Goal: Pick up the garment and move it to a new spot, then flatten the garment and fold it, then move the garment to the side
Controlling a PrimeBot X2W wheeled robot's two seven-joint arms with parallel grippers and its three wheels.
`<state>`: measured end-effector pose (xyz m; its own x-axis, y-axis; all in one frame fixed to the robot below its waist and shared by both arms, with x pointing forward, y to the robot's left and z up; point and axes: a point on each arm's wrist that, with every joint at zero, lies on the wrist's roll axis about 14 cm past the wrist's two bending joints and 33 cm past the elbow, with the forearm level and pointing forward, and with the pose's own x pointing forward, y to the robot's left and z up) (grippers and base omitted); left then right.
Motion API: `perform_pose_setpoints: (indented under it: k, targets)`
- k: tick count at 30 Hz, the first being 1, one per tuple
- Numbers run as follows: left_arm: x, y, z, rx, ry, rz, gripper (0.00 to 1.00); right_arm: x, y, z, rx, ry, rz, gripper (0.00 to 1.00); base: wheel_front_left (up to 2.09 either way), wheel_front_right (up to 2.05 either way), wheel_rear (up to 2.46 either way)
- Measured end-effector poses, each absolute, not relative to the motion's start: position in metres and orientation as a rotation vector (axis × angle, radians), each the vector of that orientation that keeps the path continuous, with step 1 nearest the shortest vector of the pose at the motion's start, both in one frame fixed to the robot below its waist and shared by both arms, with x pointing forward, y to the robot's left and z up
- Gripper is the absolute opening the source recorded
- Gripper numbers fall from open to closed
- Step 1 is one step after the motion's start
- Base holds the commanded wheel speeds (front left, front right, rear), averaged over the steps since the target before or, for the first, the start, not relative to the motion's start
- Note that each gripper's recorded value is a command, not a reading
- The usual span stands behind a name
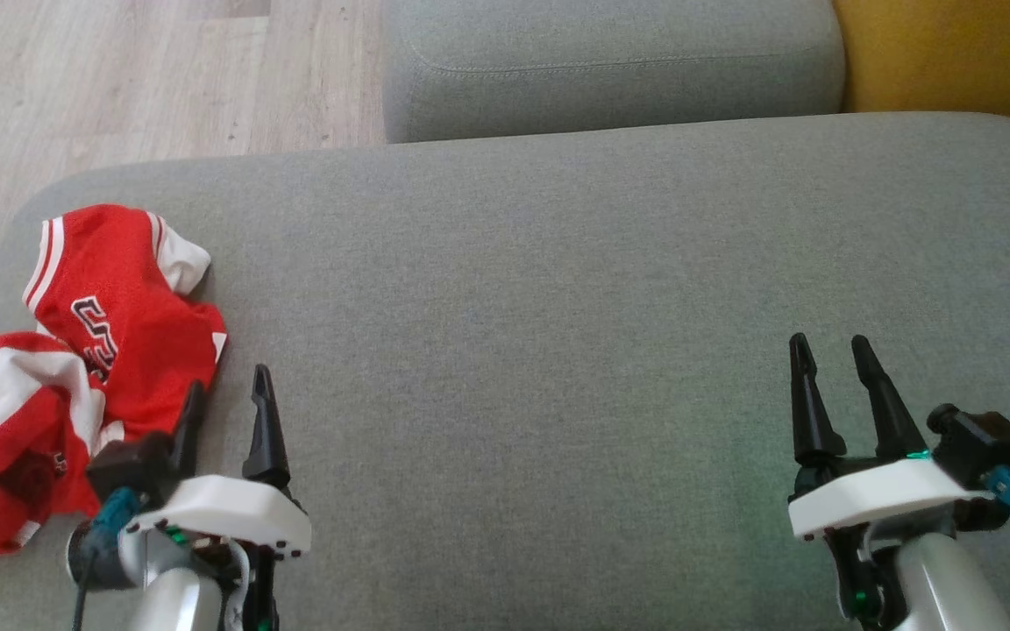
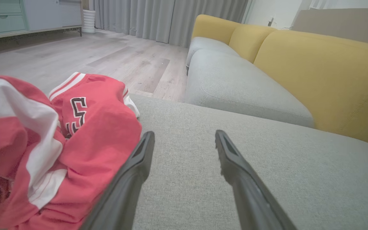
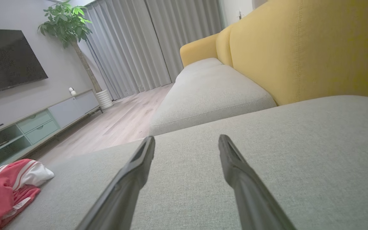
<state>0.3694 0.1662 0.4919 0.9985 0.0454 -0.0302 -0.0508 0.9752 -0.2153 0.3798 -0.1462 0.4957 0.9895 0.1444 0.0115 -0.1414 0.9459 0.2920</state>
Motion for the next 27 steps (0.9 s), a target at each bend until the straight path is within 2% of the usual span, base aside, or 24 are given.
perform_pose_setpoints:
  k: [21,27]
  targets:
    - [0.371,0.160,0.513,0.021,-0.089,0.013,1.00,0.384,-0.145,0.507,0.056,-0.063,0.174,1.00,0.00,0.00,0.00]
    - [0.371,0.160,0.515,0.035,-0.098,0.010,1.00,0.387,-0.141,0.514,0.046,-0.080,0.183,1.00,0.00,0.00,0.00]
